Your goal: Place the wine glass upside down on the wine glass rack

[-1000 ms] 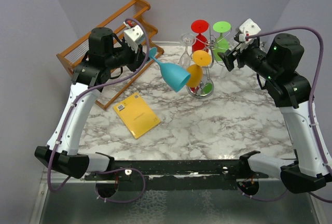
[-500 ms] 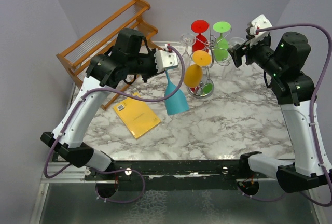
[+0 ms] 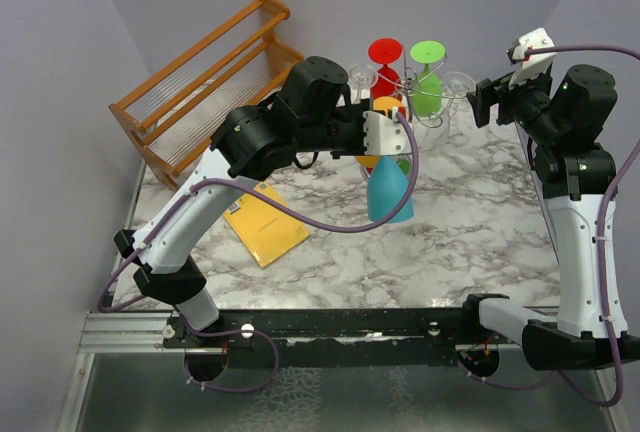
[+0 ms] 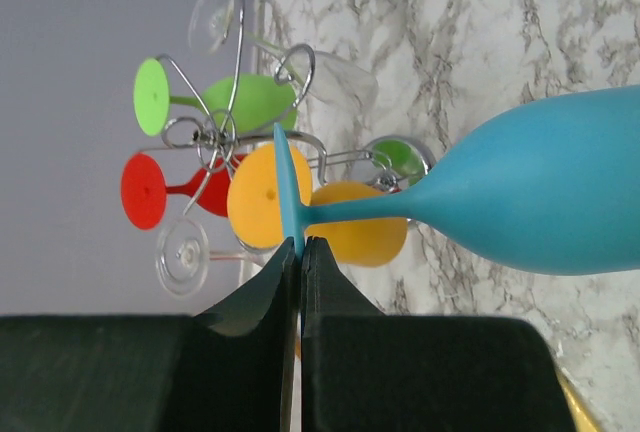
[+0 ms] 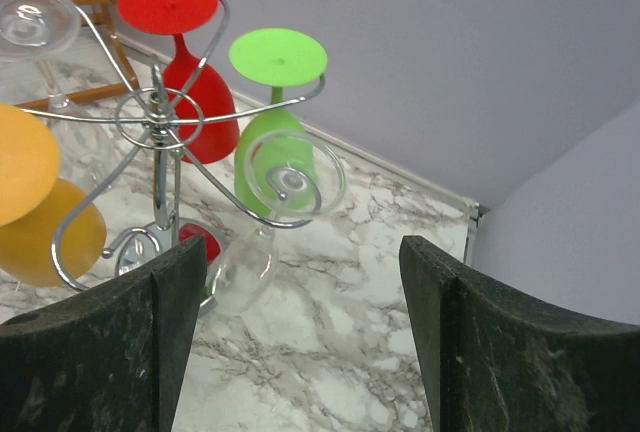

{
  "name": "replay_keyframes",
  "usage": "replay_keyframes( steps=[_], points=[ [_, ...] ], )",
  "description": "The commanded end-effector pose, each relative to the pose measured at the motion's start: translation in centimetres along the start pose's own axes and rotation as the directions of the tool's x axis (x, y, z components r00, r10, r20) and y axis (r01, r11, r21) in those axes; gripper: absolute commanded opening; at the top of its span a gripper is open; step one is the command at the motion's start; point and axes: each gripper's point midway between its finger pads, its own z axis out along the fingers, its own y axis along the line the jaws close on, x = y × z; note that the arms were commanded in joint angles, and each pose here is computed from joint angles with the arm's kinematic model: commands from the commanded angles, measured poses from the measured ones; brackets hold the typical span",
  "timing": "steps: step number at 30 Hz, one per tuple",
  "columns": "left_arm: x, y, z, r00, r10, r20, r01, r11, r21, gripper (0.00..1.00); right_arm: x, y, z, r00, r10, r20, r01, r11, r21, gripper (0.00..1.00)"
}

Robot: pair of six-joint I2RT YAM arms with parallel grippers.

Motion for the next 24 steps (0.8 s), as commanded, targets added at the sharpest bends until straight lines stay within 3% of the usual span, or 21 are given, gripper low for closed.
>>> replay_keyframes(
  steps=[1,6,13,24],
  points=[
    [-2.7,2.7,2.0,0.999,0.052,0.005,-0.050,0.987,-0.156,0.00,-0.3,-1.6,-0.7,0.997,0.058,0.041,-0.061,0.996,0.062,0.79],
    [-4.7,4.3,4.5,0.998,0.059,0.030,-0.049,0.962,-0.267,0.00,0.0,-3.2,-0.9,0.996,0.087,0.036,-0.091,0.987,0.129,0.87],
    [-4.6,5.7,8.4,0.998,0.047,0.029,-0.034,0.937,-0.349,0.00,0.7,-5.0,-0.7,0.993,0.116,0.026,-0.119,0.970,0.213,1.00],
    [-3.6,6.4,12.3,0.999,0.050,0.008,-0.043,0.916,-0.398,0.01,1.1,-7.7,-1.1,0.986,0.163,0.034,-0.164,0.916,0.365,1.00]
  ],
)
